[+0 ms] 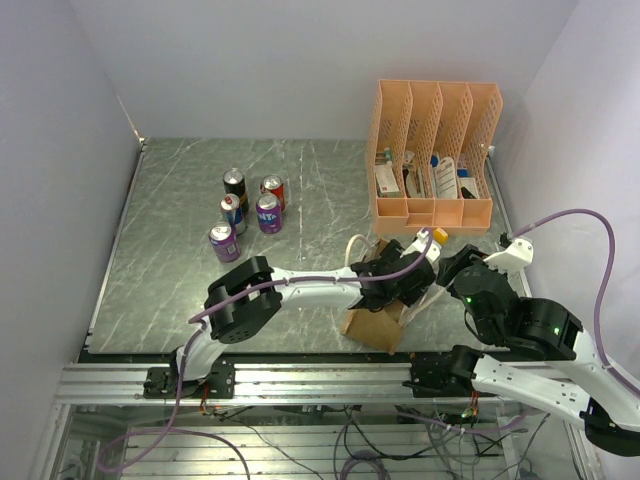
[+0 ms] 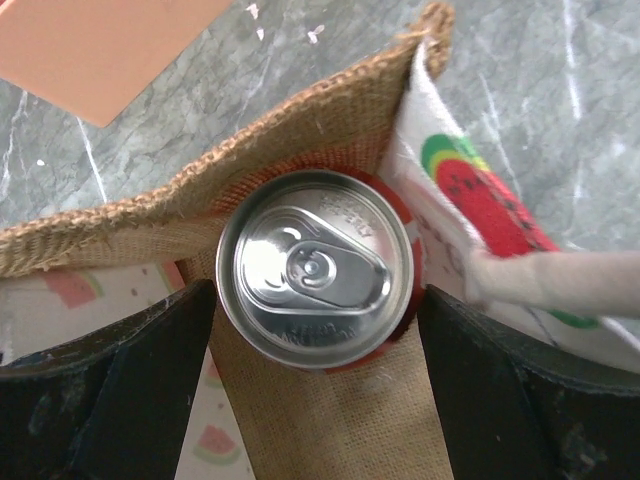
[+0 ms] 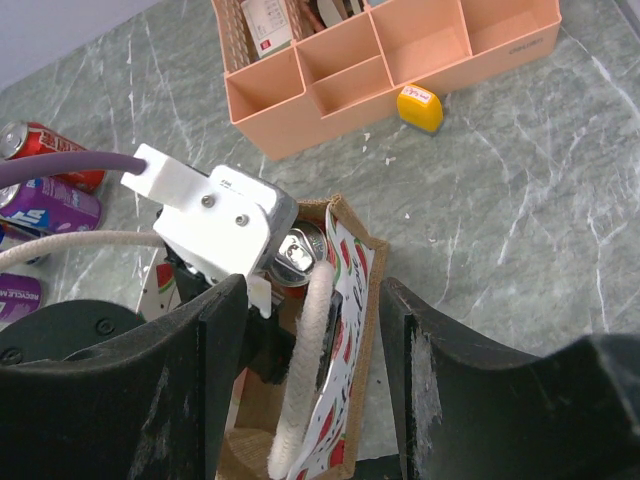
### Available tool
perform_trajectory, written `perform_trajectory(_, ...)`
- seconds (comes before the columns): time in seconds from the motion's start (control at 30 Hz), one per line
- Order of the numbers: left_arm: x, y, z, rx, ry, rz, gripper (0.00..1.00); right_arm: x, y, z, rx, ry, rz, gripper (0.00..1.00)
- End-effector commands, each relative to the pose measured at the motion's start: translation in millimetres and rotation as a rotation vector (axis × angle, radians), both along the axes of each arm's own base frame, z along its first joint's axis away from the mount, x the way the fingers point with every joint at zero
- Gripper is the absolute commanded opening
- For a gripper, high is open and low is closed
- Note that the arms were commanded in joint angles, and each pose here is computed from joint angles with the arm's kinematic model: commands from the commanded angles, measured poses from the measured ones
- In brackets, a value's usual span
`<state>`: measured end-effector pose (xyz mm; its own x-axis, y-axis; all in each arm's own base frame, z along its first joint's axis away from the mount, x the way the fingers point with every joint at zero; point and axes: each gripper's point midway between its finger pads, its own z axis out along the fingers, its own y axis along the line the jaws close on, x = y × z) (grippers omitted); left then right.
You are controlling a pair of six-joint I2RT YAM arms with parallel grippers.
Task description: Take the beverage out of the canvas bag
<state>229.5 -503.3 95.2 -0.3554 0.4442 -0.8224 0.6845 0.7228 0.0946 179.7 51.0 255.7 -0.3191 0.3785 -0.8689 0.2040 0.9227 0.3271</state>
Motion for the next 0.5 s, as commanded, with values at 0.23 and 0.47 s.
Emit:
perform_trajectory(0.23,26.3,-14.2,-1.9,-0.035,-0.021,0.005,0.81,0.6,-4.3,1.5,0.001,-0.013,-0.024,0.55)
perform_trajectory(0.47,23.6,-7.2,22.2,-0.074,-0.032,0.002,0.5,0.9,-4.0,1.3,-0.001,-0.013,-0.024,0.55)
